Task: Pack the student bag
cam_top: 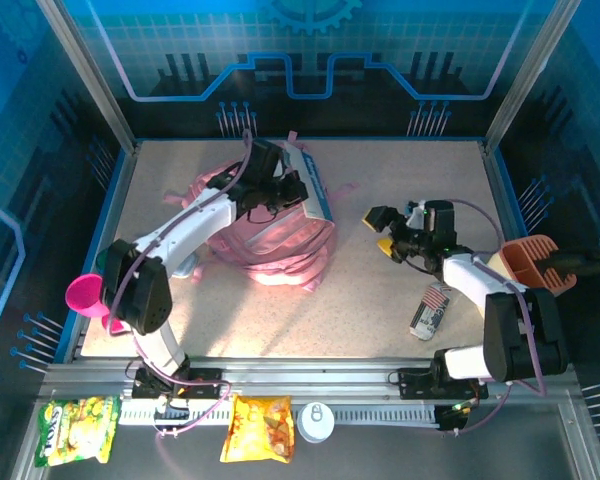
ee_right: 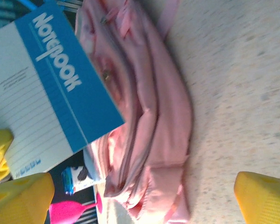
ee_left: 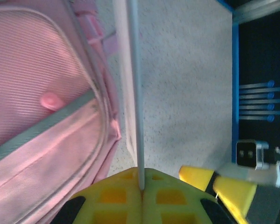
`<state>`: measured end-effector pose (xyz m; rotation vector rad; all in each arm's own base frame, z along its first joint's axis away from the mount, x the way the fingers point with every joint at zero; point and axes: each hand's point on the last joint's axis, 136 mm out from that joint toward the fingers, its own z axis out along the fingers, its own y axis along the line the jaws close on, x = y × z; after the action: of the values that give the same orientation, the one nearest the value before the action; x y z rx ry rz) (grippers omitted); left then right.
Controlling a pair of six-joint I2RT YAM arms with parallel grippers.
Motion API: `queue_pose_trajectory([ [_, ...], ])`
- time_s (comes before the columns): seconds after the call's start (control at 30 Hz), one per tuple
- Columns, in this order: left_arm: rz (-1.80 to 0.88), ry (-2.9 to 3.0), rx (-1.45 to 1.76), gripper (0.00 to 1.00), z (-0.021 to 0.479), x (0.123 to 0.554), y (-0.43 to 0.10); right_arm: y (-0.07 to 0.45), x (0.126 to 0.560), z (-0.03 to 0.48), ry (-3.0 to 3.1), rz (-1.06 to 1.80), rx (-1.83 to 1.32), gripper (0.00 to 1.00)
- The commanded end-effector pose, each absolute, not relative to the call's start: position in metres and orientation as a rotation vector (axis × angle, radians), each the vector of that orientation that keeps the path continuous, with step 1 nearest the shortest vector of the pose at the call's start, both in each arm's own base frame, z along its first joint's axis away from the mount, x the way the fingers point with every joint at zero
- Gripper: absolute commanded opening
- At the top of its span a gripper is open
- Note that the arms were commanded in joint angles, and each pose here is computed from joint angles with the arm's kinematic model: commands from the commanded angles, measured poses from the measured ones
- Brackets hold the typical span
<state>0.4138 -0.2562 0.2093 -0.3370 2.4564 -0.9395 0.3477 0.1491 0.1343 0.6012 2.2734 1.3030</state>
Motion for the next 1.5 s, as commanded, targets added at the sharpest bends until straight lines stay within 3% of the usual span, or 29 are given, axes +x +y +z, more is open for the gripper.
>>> queue_pose_trajectory([
  [0.0, -0.984, 2.313, -0.452, 0.0, 0.232, 0.421, -0.243, 0.176, 0.357, 0.165, 2.193, 1.354, 0.516, 1.0],
  [0.23, -0.943, 2.288, -0.594, 0.0, 0.215, 0.412, -0.224, 0.233, 0.362, 0.186, 2.095, 1.523, 0.51, 1.0],
  [0.8, -1.023, 2.33, -0.795, 0.0, 0.186, 0.397, -0.224, 0.297, 0.387, 0.161, 2.026, 1.7, 0.821, 0.78],
  [1.27, -1.088, 2.347, -0.825, 0.0, 0.177, 0.396, -0.233, 0.273, 0.407, 0.154, 1.884, 1.675, 0.862, 0.62],
  [1.47, -1.105, 2.376, -0.806, 0.0, 0.173, 0.396, -0.238, 0.278, 0.412, 0.166, 1.893, 1.672, 0.758, 0.46],
])
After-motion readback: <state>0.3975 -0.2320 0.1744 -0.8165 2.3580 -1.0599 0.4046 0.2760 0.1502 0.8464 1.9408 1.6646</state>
